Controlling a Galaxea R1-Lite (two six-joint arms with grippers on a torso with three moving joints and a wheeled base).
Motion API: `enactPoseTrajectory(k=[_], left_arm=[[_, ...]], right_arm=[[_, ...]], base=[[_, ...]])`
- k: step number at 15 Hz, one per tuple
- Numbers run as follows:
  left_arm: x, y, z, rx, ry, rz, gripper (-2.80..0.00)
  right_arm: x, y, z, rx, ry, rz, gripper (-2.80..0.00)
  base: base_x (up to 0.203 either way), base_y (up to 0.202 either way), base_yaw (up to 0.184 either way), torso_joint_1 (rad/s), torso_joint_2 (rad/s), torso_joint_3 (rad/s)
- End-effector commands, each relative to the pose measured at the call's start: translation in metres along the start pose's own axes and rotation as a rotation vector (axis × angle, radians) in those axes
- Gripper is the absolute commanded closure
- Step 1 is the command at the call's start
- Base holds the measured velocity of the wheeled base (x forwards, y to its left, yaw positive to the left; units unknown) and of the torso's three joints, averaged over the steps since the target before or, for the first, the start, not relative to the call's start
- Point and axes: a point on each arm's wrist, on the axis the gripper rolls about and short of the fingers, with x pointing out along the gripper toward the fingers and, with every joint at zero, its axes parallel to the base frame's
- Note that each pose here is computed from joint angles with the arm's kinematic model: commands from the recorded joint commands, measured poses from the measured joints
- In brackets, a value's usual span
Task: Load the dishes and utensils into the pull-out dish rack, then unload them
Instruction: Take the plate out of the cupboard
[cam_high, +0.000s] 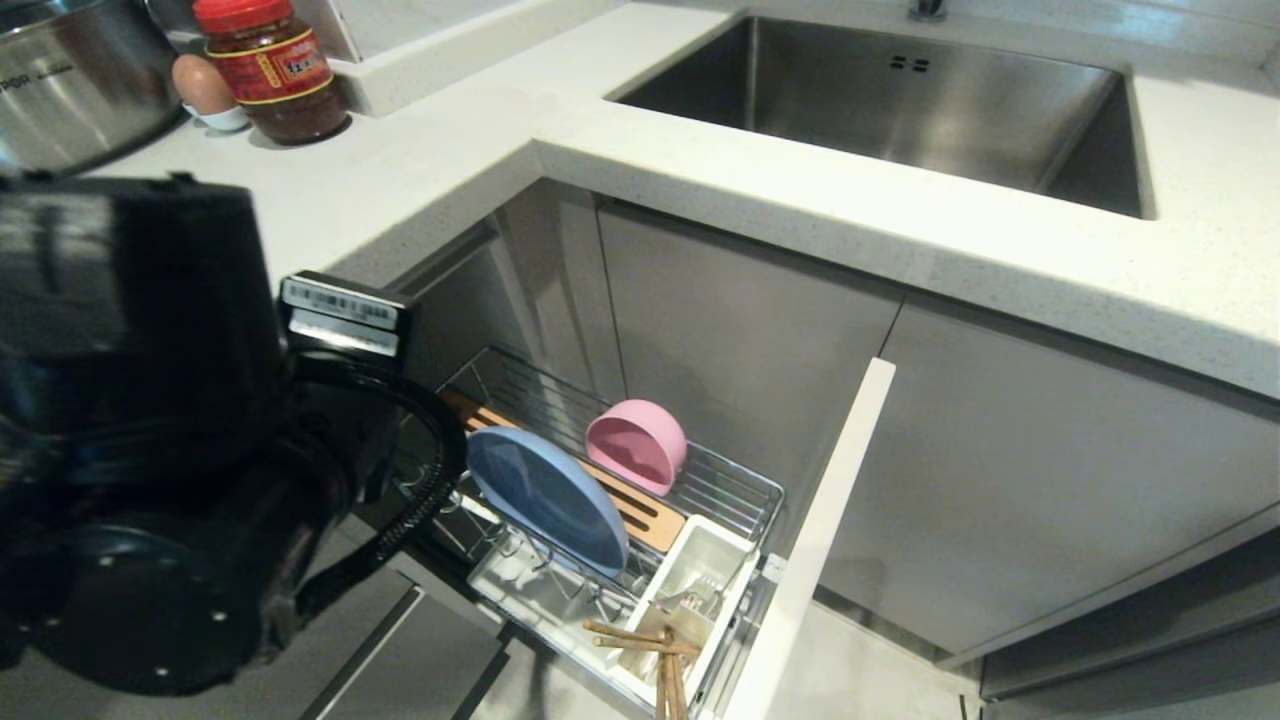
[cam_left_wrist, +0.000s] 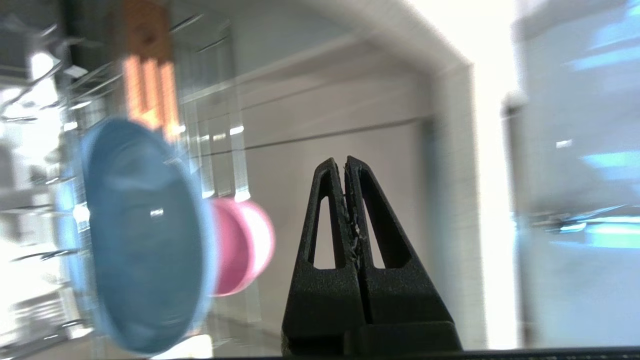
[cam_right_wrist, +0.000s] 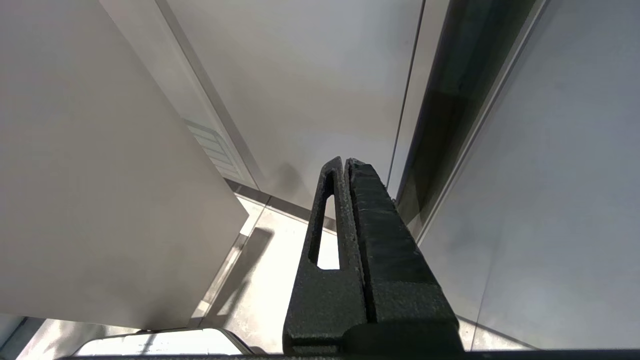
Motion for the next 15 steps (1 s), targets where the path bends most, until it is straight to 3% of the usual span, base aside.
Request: enactPoseTrajectory(k=[1, 4, 7, 10, 12, 15], left_arm=[[-0.018, -0.016, 0.049, -0.114, -0.019, -0.07, 0.0], [-0.028, -0.026, 0.101, -0.125, -0.029, -0.165, 0.0], [-0.05, -0.024, 0.155, -0.067, 0.016, -0.363, 0.0], [-0.077, -0.013, 0.193, 0.076, -0.062, -0.505, 0.0], [-0.099, -0.002, 0.209, 0.137, -0.087, -0.606, 0.0], [-0.144, 0.02, 0.219, 0.304, -0.12, -0.749, 0.0]], right_arm=[[0.0, 0.0, 0.0, 0.001, -0.005, 0.0, 0.0], [0.0, 0.0, 0.0, 0.001, -0.005, 0.0, 0.0], [0.0, 0.0, 0.0, 0.001, -0.005, 0.0, 0.0], [0.0, 0.0, 0.0, 0.001, -0.005, 0.0, 0.0], [0.0, 0.0, 0.0, 0.001, -0.005, 0.0, 0.0], [0.0, 0.0, 0.0, 0.001, -0.005, 0.0, 0.0]], base=[[0.0, 0.0, 0.0, 0.0, 0.0, 0.0], [0.0, 0.0, 0.0, 0.0, 0.0, 0.0], [0.0, 0.0, 0.0, 0.0, 0.0, 0.0], [0.0, 0.0, 0.0, 0.0, 0.0, 0.0], [0.0, 0.0, 0.0, 0.0, 0.0, 0.0], [0.0, 0.0, 0.0, 0.0, 0.0, 0.0]])
